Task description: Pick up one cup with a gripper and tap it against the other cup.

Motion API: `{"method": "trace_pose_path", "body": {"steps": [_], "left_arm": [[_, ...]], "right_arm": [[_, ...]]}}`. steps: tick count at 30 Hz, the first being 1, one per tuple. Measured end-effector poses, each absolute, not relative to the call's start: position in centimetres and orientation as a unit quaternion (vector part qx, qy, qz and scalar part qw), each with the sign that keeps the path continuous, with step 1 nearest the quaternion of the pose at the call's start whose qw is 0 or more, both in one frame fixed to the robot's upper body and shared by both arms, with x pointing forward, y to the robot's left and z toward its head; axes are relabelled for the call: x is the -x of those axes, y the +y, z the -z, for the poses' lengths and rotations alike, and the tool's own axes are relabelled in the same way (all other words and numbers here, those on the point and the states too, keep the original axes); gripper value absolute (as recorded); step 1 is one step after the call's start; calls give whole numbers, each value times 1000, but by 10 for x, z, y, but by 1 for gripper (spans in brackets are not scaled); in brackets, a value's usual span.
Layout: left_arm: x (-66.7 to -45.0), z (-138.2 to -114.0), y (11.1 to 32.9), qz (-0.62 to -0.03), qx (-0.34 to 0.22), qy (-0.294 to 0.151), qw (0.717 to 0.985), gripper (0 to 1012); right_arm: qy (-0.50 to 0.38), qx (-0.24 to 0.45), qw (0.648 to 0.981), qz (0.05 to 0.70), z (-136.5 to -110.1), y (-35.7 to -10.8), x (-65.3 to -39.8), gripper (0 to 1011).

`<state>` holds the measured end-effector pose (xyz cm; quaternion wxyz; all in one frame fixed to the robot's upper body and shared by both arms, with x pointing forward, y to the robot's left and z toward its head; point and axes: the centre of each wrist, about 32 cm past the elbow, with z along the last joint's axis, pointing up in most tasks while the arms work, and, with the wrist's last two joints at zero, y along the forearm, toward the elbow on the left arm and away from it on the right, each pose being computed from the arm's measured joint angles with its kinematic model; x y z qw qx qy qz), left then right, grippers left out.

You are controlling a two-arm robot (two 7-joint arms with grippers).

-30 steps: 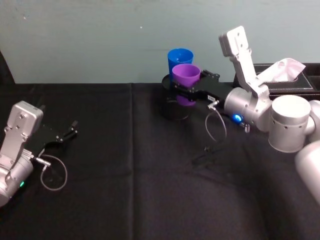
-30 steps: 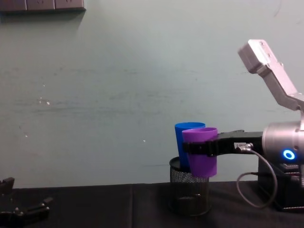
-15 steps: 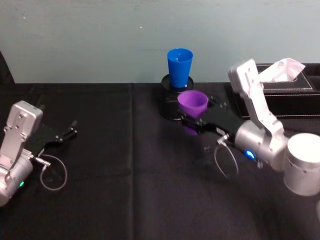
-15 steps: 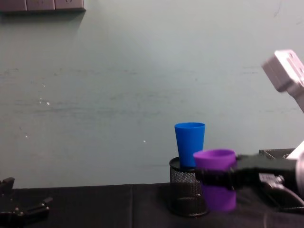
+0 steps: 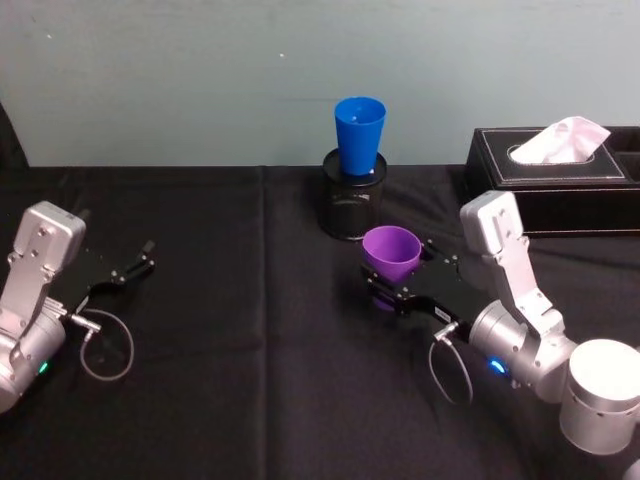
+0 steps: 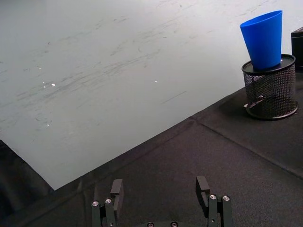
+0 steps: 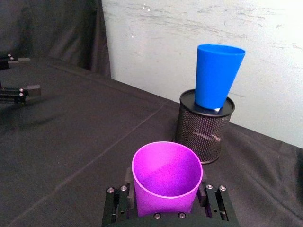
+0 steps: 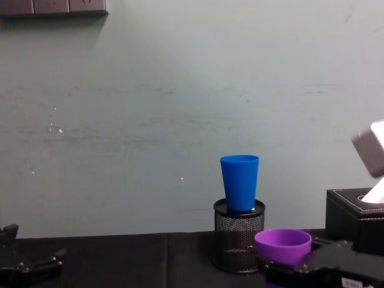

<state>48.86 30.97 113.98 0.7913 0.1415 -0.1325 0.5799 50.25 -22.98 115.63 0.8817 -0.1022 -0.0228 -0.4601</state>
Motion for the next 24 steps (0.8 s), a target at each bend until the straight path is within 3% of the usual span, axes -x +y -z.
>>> {"method": "trace_pose_path", "body": {"steps": [16, 24], "left_arm": [[-489, -1140, 310, -580, -142, -132, 791, 1000], [-489, -1140, 310, -580, -142, -132, 791, 1000]], "right_arm": [[-19, 103, 885, 454, -1131, -227, -503, 741], [-10, 114, 880, 462, -1131, -226, -504, 926]]}}
